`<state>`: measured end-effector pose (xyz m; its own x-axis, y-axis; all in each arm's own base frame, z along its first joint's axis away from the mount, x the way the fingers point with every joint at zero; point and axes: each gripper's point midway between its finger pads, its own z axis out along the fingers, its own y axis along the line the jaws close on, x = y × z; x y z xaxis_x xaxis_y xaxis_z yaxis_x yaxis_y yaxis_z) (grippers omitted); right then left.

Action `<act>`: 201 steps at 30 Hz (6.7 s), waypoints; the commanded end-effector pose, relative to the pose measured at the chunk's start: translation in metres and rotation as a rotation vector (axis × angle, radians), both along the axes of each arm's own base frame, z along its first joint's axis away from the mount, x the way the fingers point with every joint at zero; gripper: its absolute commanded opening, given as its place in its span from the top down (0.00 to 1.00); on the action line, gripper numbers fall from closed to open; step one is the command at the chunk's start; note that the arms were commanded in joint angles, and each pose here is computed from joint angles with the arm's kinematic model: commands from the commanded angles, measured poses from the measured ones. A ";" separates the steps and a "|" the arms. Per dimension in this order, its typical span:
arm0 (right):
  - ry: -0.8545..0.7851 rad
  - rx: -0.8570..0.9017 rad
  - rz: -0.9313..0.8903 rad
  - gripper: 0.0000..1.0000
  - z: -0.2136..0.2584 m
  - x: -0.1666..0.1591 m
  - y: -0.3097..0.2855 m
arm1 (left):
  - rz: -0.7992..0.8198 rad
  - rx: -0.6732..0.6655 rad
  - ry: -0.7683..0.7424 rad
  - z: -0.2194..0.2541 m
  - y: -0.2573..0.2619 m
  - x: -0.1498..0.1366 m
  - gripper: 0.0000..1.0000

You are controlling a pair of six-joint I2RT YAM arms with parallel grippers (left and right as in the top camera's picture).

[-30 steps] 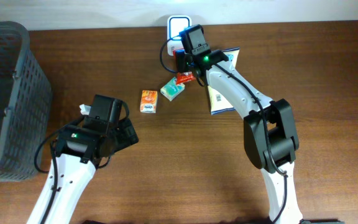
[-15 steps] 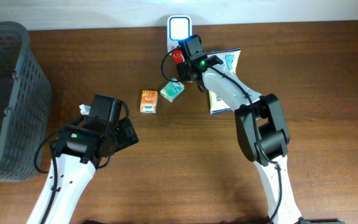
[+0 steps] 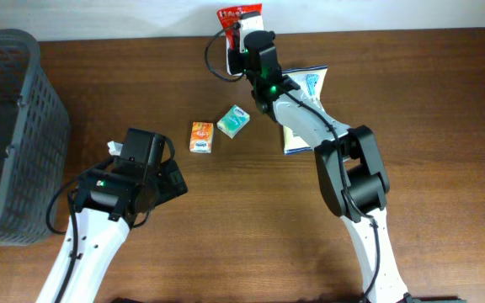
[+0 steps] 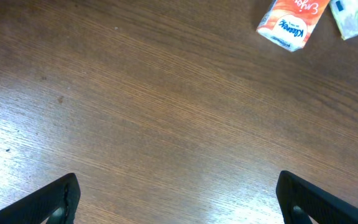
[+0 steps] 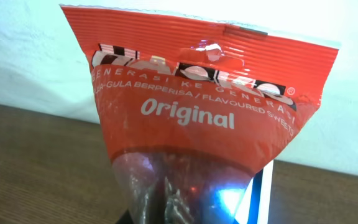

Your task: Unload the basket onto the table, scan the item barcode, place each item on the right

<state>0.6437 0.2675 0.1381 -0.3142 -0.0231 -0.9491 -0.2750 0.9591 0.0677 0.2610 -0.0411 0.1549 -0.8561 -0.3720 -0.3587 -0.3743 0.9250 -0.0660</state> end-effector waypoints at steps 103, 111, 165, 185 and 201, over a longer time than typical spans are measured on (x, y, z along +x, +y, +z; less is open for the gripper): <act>0.933 0.305 -0.154 0.08 -0.117 -0.211 -0.359 | 0.016 0.003 -0.012 0.003 0.002 0.001 0.01; 0.994 0.152 -0.367 0.96 -0.139 -0.196 -0.358 | 0.016 0.003 -0.012 0.003 0.002 0.001 0.01; 0.081 0.051 -0.207 0.96 0.062 0.010 -0.052 | 0.016 0.003 -0.012 0.003 0.002 0.001 0.01; 0.760 0.075 -1.291 0.96 0.024 -0.248 -0.636 | 0.016 0.003 -0.012 0.003 0.002 0.001 0.01; 1.003 0.409 -1.008 0.28 -0.083 -0.273 -0.630 | 0.016 0.003 -0.012 0.003 0.002 0.001 0.01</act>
<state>0.3567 -0.3753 0.0410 -0.5306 0.8187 -0.2196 0.8368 0.5472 0.0182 0.2608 -0.0412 0.1548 -0.8567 -0.3713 -0.3582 -0.3736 0.9253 -0.0655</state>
